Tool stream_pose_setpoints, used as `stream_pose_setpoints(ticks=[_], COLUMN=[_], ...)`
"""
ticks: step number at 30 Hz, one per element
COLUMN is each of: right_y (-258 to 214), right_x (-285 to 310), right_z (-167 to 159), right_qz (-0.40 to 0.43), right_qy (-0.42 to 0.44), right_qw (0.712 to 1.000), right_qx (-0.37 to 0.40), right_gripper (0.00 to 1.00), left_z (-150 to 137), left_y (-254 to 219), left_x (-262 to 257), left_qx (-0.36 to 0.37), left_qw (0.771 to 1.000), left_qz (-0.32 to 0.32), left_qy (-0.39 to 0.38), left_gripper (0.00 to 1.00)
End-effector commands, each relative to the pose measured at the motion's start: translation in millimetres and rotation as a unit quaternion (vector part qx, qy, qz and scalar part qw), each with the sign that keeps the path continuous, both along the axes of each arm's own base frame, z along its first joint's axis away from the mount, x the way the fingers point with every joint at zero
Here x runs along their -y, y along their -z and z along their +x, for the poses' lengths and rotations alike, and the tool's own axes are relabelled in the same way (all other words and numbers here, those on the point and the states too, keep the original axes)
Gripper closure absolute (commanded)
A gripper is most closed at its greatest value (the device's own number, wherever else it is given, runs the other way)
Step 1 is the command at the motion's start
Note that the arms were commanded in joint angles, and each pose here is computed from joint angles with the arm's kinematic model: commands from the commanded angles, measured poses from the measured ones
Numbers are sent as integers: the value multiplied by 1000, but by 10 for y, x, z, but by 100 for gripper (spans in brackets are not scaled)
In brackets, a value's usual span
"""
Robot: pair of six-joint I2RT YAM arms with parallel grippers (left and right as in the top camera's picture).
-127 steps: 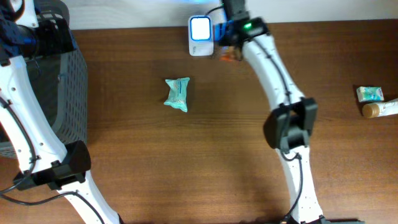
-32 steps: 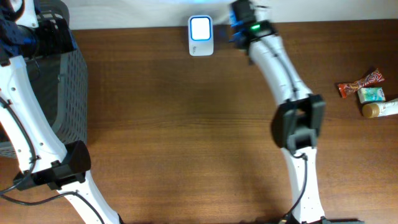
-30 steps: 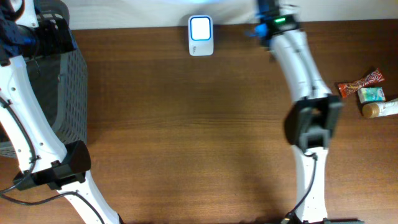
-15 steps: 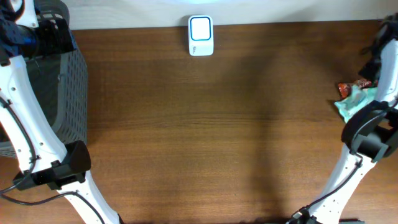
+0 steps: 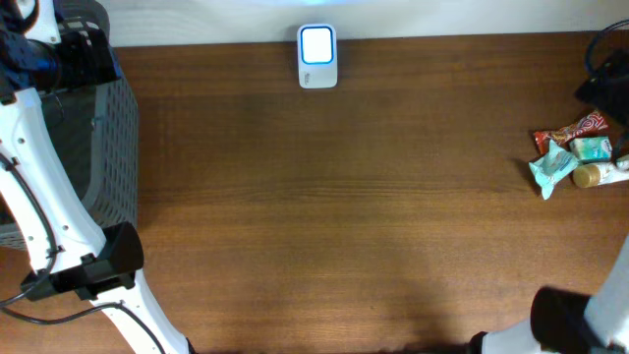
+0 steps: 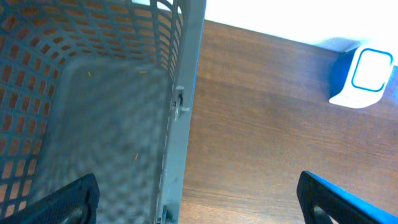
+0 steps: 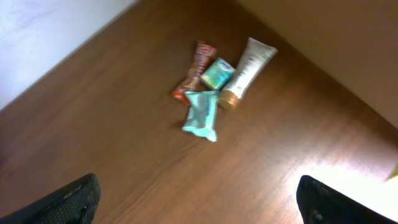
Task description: Scan the item barcode
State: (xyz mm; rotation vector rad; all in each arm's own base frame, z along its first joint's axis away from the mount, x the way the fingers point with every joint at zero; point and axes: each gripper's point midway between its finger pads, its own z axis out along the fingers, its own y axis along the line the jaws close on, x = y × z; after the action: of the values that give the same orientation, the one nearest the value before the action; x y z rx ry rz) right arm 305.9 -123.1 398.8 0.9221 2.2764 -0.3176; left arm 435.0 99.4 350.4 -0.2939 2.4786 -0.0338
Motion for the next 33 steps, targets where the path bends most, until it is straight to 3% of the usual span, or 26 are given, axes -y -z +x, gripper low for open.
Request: stream_pose_setpoints(ticks=[1, 5, 8, 13, 23, 33], right_y=[-78, 74, 419, 877, 1019, 934], right_x=[-410, -790, -1109, -1210, -1201, -1230], right_z=[-152, -649, -1061, -1523, -1583, -1722], right_qz=[-8, 5, 67, 103, 105, 108], right_qy=[-83, -148, -210, -227, -225, -234], right_qw=[997, 989, 975, 966, 965, 965], right_qx=[2, -10, -32, -63, -83, -46], right_gripper=[1, 1, 1, 1, 1, 1], left_z=[-72, -72, -72, -72, -72, -72], left_y=[-114, -114, -114, -114, -114, -114], left_x=[-5, -5, -5, -5, -5, -5], left_qx=[12, 12, 12, 12, 12, 12], left_qw=[1000, 1000, 1000, 1000, 1000, 1000], left_qz=[4, 4, 4, 4, 4, 4], left_qy=[-6, -6, -6, -6, -6, -6], left_gripper=[1, 1, 1, 1, 1, 1])
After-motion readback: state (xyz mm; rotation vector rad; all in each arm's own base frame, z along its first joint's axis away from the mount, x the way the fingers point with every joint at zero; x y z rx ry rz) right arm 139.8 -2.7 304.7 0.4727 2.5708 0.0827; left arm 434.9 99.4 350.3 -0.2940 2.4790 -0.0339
